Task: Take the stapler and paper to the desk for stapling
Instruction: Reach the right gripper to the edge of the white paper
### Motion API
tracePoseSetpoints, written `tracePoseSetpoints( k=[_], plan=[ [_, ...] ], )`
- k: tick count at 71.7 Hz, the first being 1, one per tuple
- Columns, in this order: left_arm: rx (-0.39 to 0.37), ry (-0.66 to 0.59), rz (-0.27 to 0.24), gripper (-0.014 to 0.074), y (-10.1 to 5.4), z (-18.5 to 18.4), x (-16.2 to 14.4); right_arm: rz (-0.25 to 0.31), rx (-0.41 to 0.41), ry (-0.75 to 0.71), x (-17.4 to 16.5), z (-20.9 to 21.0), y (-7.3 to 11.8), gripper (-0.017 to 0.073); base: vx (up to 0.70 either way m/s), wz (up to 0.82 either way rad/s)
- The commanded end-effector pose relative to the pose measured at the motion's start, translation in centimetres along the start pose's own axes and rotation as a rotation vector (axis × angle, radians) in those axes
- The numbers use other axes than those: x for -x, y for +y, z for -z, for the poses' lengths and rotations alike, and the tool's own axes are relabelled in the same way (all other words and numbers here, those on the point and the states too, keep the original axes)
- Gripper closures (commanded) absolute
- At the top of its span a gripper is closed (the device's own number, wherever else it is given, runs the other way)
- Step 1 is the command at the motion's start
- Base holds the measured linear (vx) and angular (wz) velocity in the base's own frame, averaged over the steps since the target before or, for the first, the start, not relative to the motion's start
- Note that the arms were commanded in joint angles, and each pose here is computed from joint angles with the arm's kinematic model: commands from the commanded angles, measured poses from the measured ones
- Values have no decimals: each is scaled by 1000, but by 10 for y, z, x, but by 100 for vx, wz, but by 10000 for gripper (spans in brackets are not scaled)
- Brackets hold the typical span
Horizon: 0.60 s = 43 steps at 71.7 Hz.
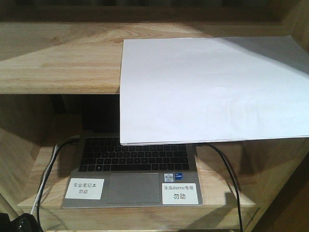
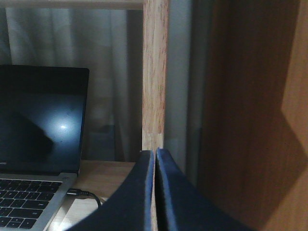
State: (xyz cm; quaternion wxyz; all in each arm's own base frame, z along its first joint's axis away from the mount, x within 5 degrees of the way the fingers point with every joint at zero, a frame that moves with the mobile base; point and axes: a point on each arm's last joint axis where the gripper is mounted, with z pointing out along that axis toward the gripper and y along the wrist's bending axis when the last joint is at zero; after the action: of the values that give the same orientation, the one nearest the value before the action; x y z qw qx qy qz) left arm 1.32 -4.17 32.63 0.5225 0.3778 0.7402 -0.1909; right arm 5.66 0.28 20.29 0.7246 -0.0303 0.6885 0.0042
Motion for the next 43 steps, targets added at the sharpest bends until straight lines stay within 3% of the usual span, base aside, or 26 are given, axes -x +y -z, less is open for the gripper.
tracePoseSetpoints(
  k=[1,33,43],
  plan=[
    [22,-115,23,600,2,4,16,14,-2,-80,6,1,0,569,0,0],
    [22,-115,23,600,2,4,16,14,-2,-85,6,1,0,569,0,0],
    [22,-115,23,600,2,4,16,40,-2,-88,7,1,0,569,0,0]
  ],
)
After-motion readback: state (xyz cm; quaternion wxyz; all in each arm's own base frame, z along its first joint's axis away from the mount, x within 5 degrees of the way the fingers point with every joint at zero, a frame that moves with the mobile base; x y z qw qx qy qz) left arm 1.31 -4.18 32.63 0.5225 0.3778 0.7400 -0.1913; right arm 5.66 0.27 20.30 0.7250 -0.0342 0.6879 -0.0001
